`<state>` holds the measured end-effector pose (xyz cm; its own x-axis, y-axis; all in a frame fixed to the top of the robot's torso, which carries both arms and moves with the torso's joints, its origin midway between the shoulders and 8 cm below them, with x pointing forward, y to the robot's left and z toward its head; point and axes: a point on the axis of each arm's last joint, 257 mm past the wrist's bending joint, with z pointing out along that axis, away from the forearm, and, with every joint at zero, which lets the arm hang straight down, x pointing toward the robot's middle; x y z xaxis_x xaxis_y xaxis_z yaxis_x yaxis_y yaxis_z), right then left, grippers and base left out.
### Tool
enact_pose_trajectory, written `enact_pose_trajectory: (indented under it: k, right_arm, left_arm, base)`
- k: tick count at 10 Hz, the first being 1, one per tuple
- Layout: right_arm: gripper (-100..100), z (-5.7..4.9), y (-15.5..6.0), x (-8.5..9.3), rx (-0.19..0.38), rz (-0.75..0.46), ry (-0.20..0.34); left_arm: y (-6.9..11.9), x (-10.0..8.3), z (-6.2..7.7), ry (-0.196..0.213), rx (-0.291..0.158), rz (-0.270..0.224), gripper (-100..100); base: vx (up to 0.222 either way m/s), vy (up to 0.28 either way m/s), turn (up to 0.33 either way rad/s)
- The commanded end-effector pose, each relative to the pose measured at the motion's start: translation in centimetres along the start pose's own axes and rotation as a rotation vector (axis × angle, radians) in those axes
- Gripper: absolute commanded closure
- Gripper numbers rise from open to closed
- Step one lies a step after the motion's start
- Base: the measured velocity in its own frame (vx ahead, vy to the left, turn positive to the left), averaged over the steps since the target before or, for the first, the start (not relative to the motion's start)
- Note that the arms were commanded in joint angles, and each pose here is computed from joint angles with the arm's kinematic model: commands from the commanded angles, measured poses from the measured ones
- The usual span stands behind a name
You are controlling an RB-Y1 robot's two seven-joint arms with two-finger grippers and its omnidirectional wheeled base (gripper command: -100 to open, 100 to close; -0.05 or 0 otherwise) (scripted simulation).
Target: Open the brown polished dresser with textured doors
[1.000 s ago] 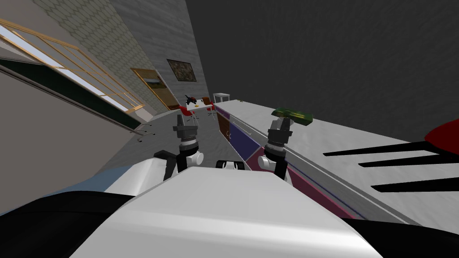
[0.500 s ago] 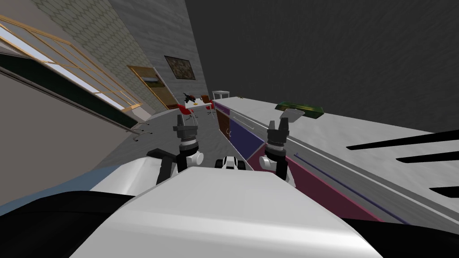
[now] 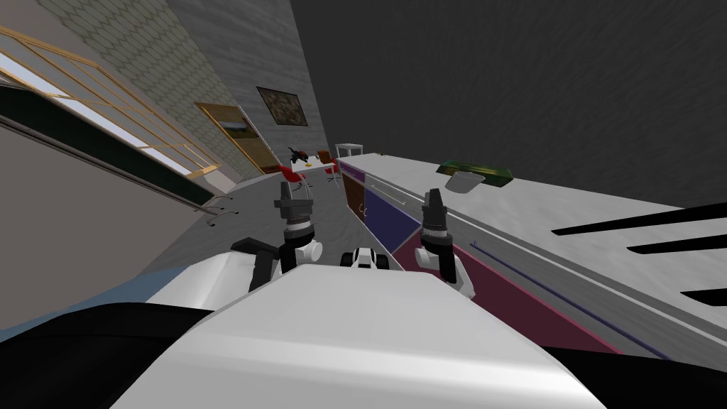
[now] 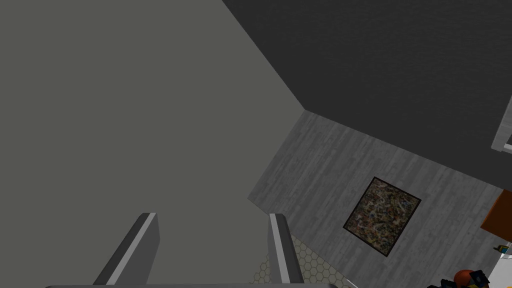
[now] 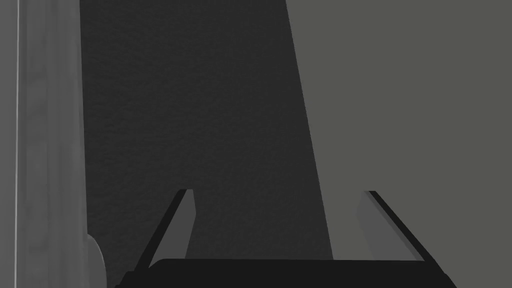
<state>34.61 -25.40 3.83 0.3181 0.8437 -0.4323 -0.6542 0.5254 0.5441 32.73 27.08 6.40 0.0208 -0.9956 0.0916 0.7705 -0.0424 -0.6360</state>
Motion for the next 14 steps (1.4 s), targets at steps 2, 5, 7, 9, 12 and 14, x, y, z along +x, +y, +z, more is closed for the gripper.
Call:
enact_pose_trajectory:
  k: [2,5,7,9,12,14]
  right_arm:
    - [-100,-0.1,-1.3,1.4,0.002,-0.228,0.086]
    - [-100,-0.2,-2.2,1.9,0.001,-0.374,0.13]
    - [-100,-0.4,-3.3,2.4,0.002,-0.507,0.171]
    - [-100,-0.5,-4.0,2.7,-0.003,-0.604,0.198]
    - [-100,-0.8,-5.4,3.1,-0.008,-0.766,0.248]
    - [-100,-0.9,-6.2,3.3,-0.012,-0.849,0.276]
  left_arm:
    - [0.0,0.0,0.0,0.0,0.0,0.0,0]
    - [0.0,0.0,0.0,0.0,0.0,0.0,0]
    - [0.0,0.0,0.0,0.0,0.0,0.0,0]
    - [0.0,0.0,0.0,0.0,0.0,0.0,0]
    - [0.0,0.0,0.0,0.0,0.0,0.0,0]
    - [0.0,0.0,0.0,0.0,0.0,0.0,0]
  base:
    - [0.007,0.076,-0.05]
    - [0.004,0.053,-0.033]
    - [0.008,0.072,-0.062]
    - [0.006,0.057,-0.024]
    - [-0.002,0.059,-0.043]
    - [0.0,0.065,-0.044]
